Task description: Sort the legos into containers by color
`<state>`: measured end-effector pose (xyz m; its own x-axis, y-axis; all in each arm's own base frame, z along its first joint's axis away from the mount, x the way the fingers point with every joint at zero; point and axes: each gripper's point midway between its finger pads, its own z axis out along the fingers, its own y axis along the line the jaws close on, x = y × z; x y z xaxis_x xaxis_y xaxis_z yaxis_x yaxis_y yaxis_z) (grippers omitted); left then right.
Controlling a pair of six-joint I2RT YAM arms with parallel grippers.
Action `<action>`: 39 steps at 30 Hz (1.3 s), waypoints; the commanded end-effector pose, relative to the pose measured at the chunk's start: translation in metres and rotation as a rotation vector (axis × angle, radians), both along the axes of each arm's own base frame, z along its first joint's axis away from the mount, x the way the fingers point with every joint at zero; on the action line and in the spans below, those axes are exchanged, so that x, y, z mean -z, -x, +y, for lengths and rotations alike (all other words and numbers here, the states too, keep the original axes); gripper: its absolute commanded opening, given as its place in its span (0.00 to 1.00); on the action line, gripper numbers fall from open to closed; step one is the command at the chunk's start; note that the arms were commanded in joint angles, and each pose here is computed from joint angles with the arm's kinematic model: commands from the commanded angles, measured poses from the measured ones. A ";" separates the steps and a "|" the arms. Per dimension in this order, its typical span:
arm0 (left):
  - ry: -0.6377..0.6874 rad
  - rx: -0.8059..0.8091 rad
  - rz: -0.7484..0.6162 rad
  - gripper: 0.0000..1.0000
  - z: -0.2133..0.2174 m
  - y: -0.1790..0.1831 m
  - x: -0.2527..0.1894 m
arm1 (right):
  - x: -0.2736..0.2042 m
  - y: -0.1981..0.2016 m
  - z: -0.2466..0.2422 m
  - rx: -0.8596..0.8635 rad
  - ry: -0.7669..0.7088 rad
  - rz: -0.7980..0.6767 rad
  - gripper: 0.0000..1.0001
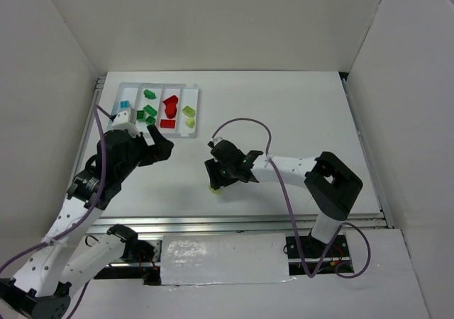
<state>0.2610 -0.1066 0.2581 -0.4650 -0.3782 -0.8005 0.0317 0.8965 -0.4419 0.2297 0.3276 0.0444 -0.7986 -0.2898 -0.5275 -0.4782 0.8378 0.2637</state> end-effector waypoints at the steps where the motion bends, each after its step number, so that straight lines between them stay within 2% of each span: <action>1: -0.105 0.018 0.004 1.00 0.019 0.028 0.000 | -0.008 -0.002 0.019 -0.042 -0.024 -0.032 0.60; 5: -0.162 0.024 0.012 1.00 0.031 0.044 0.008 | 0.004 -0.003 0.027 -0.050 0.003 -0.008 0.60; 7: -0.173 -0.007 -0.001 1.00 0.039 0.047 0.009 | 0.011 -0.001 0.030 -0.053 0.014 0.004 0.55; 11: -0.146 -0.011 -0.037 1.00 0.037 0.046 0.007 | 0.021 0.000 0.032 -0.036 0.046 0.022 0.00; 19: -0.138 -0.022 -0.051 1.00 0.038 0.042 0.009 | -0.012 -0.009 0.055 -0.050 -0.027 -0.020 0.00; 28: -0.108 -0.107 -0.114 1.00 0.055 0.051 -0.004 | -0.047 -0.049 0.087 0.000 -0.071 -0.104 0.00; 30: -0.110 -0.148 -0.117 0.99 0.062 0.052 -0.004 | -0.072 -0.076 0.094 0.040 -0.112 -0.152 0.00; 31: -0.104 -0.164 -0.122 1.00 0.065 0.053 -0.006 | -0.069 -0.087 0.095 0.052 -0.107 -0.153 0.00; 32: -0.106 -0.188 -0.124 0.99 0.070 0.053 -0.006 | -0.092 -0.109 0.099 0.077 -0.146 -0.180 0.00; 34: -0.099 -0.207 -0.140 0.99 0.075 0.054 -0.009 | -0.087 -0.136 0.098 0.113 -0.143 -0.175 0.00; 35: -0.097 -0.218 -0.144 1.00 0.077 0.054 -0.009 | -0.111 -0.151 0.106 0.116 -0.187 -0.191 0.00; 38: -0.095 -0.209 -0.148 0.99 0.077 0.053 -0.009 | -0.120 -0.196 0.108 0.145 -0.235 -0.182 0.00; 39: -0.098 -0.203 -0.146 0.99 0.076 0.051 -0.009 | -0.106 -0.214 0.101 0.158 -0.234 -0.158 0.00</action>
<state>0.2035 -0.0301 0.2613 -0.2943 -0.3575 -0.8863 -0.1061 0.9339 -0.3415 0.4080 0.4437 0.1524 -0.7034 -0.0540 -0.7087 -0.4333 0.8230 0.3674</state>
